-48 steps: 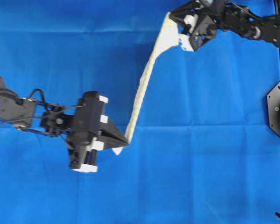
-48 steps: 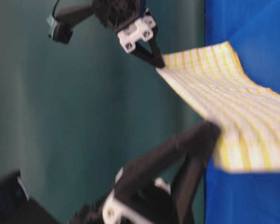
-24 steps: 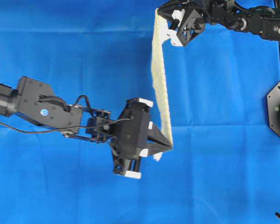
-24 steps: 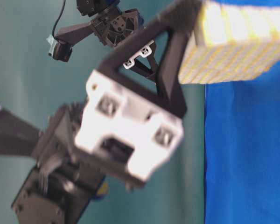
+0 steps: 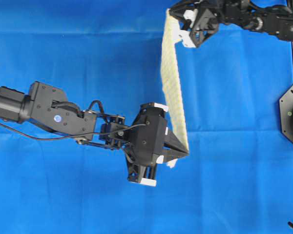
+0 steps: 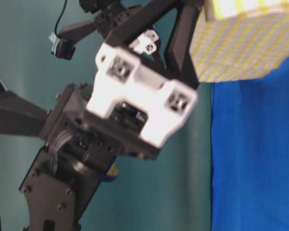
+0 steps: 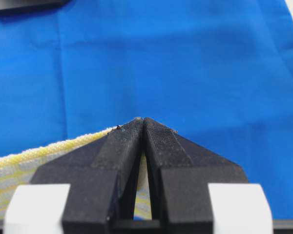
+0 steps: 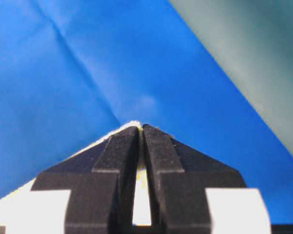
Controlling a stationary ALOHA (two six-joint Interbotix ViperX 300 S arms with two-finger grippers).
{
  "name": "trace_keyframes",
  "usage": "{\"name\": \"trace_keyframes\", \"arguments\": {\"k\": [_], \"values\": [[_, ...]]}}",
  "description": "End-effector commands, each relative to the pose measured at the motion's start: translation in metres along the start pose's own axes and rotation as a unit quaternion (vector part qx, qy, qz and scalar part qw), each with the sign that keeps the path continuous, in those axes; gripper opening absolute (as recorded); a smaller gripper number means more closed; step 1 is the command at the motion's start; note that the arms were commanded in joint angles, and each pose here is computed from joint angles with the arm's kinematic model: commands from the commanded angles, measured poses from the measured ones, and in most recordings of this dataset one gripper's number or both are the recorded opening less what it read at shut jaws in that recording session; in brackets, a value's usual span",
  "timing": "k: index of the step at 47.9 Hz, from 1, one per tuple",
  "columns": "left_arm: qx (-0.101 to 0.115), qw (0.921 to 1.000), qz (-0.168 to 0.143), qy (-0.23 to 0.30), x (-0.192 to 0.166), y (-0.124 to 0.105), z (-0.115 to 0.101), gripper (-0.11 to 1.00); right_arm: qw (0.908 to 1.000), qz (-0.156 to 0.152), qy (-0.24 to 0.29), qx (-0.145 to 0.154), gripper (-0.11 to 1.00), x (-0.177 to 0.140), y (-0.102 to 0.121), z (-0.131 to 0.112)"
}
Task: Fold the yellow towel.
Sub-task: 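Lift the strip and swing it to lie vertically, right gripper leading upward, then lay the strip down vertically and open both grippers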
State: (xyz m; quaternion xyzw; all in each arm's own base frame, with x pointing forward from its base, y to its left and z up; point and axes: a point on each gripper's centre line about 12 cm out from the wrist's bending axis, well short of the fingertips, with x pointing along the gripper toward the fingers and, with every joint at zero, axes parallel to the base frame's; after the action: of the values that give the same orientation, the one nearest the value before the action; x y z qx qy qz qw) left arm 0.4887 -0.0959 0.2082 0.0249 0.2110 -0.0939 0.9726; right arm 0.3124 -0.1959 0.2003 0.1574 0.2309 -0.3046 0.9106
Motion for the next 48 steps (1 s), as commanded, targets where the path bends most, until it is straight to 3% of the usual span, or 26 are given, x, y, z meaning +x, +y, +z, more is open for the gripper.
{"name": "trace_keyframes", "arguments": {"k": [1, 10, 20, 29, 48], "values": [[0.010, 0.9990, -0.010, -0.042, 0.001, -0.011, 0.028, 0.01, 0.9991, -0.021, -0.033, 0.015, 0.03, -0.017, -0.019, 0.016], [0.017, 0.9989, -0.009, -0.042, 0.013, -0.012, 0.026, 0.01, 0.9993, -0.021, -0.026, 0.016, 0.03, -0.030, -0.021, 0.005], [0.005, 0.9997, -0.009, -0.024, 0.012, -0.011, 0.005, 0.01, 0.9998, -0.013, -0.002, 0.015, 0.03, -0.018, -0.018, 0.002], [-0.032, 0.9993, -0.009, -0.018, -0.002, -0.013, -0.022, 0.01, 0.9999, -0.003, 0.016, 0.005, 0.03, 0.009, -0.006, 0.002], [-0.077, 0.9969, -0.017, -0.007, -0.040, -0.021, -0.065, 0.01, 0.9990, 0.030, 0.025, -0.019, 0.03, 0.060, 0.030, 0.012]]}}
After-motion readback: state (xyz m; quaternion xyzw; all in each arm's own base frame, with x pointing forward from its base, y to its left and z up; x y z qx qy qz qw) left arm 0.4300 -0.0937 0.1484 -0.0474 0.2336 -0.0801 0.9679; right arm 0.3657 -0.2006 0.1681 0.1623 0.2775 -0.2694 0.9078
